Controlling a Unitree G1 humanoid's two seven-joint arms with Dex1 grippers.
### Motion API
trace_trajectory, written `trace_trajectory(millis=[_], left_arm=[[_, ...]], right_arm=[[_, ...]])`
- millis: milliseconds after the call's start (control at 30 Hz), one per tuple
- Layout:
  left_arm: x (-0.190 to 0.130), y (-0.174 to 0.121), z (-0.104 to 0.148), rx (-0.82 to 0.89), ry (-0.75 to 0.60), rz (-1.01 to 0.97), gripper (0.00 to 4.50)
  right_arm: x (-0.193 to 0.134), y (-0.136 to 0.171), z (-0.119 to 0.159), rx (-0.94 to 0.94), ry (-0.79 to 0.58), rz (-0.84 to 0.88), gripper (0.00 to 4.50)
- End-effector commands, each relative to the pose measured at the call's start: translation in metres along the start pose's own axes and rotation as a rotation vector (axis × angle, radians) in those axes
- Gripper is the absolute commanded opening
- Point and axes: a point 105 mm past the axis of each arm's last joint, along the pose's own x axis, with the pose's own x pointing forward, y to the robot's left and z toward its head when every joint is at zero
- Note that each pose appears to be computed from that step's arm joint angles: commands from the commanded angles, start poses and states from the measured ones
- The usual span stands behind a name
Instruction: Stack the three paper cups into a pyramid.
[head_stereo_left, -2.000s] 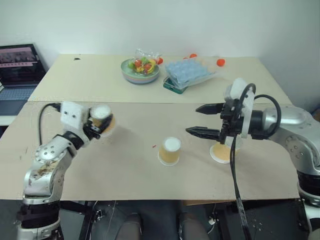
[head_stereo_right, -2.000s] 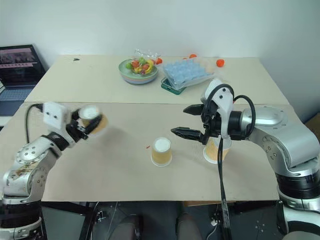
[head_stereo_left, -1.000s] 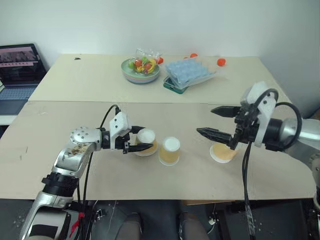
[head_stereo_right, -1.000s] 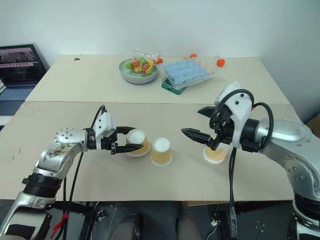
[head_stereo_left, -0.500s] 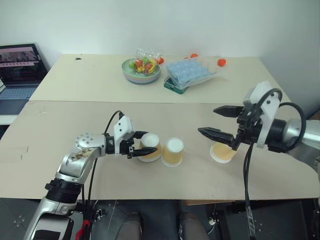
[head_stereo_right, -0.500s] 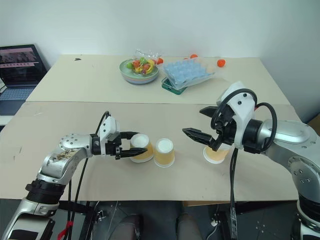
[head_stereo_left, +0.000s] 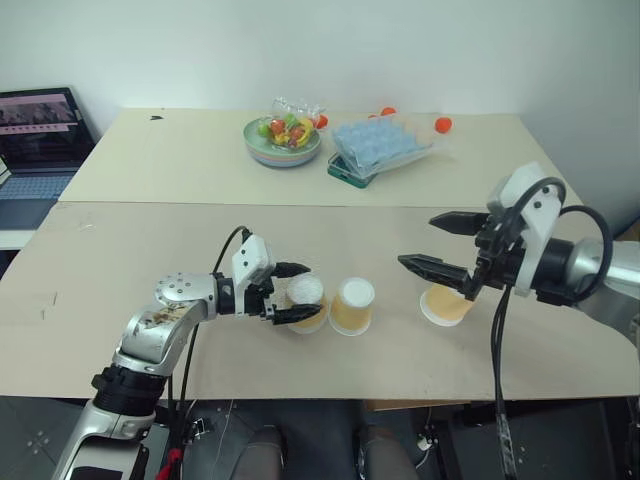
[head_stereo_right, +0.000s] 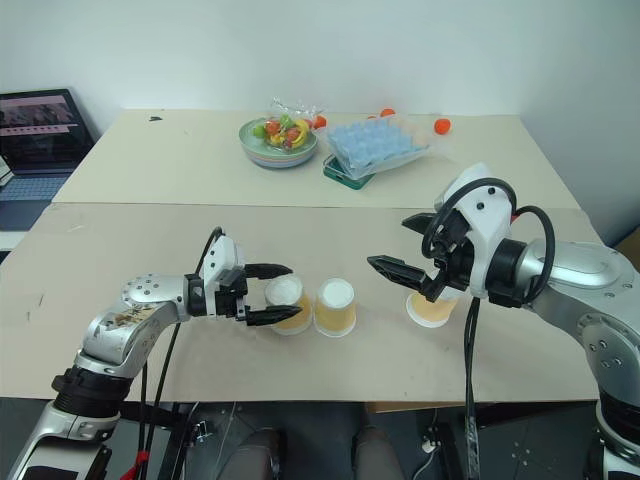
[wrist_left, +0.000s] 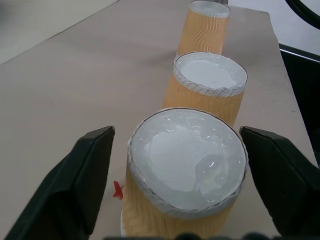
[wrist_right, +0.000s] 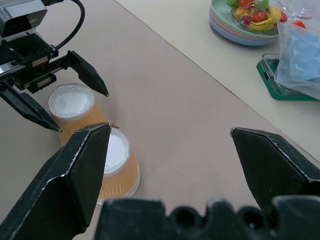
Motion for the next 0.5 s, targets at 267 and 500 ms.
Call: trace_trajectory(millis=[267, 500], left_arm=[[0.001, -0.002, 0.028, 0.012, -0.064, -0.033, 4.42], [-0.001, -0.001, 0.056, 0.036, -0.099, -0.066, 4.42]], right_arm=[[-0.005, -0.004, 0.011, -0.04, -0.038, -0.024, 4.5], [-0.004, -0.005, 0.012, -0.041, -0.044, -0.019, 4.5]])
